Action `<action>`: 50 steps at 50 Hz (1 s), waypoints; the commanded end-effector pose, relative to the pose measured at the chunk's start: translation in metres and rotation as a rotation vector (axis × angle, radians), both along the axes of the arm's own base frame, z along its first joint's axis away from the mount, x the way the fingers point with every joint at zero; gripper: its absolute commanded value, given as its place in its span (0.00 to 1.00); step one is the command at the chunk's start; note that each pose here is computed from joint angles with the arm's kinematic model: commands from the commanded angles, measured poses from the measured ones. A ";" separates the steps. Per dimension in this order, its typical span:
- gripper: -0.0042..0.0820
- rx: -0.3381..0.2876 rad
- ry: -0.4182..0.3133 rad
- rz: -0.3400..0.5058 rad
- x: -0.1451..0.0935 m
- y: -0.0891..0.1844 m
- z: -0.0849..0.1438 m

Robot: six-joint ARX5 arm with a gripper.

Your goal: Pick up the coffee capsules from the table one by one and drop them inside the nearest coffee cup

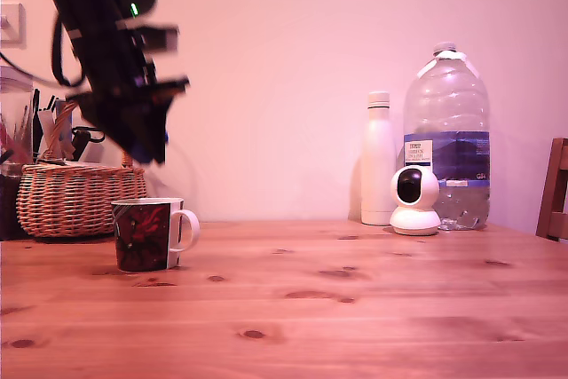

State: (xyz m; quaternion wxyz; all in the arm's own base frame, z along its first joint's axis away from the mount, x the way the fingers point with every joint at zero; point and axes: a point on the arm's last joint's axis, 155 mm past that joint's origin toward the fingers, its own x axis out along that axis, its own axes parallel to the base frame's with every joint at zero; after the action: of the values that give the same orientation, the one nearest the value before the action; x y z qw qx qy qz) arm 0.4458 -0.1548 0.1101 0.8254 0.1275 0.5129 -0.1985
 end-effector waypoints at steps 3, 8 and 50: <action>0.28 0.017 0.030 0.001 0.000 0.002 -0.012; 0.28 0.024 0.043 0.005 -0.001 0.004 -0.015; 0.90 0.004 -0.015 0.027 0.014 0.005 -0.009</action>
State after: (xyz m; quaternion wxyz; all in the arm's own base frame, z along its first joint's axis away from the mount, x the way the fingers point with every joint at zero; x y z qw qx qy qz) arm 0.4554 -0.1504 0.1020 0.8292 0.1283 0.5104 -0.1883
